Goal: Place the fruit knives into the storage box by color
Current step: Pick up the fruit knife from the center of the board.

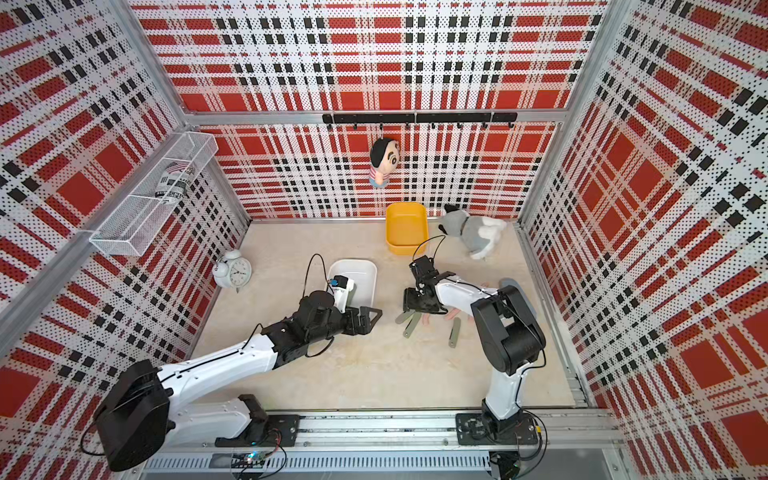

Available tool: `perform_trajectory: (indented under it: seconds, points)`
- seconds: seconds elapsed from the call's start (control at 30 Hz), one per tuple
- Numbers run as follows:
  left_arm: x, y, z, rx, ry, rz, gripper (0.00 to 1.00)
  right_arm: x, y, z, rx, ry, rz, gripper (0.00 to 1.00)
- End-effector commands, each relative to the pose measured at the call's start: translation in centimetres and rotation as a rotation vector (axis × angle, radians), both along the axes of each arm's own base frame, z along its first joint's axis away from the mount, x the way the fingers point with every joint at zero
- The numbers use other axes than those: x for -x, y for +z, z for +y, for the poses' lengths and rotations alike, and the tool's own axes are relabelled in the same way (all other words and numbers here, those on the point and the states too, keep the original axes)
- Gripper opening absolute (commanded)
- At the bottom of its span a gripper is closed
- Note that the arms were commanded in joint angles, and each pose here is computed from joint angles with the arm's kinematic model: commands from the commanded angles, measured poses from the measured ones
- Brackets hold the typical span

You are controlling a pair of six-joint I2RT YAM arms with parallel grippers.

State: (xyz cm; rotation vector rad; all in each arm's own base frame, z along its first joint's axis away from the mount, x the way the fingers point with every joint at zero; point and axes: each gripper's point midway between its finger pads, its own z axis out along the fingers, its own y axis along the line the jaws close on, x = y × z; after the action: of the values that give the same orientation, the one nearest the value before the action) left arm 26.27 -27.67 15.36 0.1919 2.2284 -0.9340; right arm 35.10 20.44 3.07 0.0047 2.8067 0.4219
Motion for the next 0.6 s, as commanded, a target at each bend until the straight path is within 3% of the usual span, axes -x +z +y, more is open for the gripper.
perform_trajectory:
  seconds: [0.0,0.57]
  points:
    - [-0.1,-0.1,0.5,0.0,0.01,-0.015,1.0,0.3,-0.5,1.0,-0.001,0.02,0.019,0.67]
    - [-0.1,0.1,2.3,0.009,0.049,-0.025,1.0,0.0,-0.6,5.0,0.025,0.11,0.042,0.64]
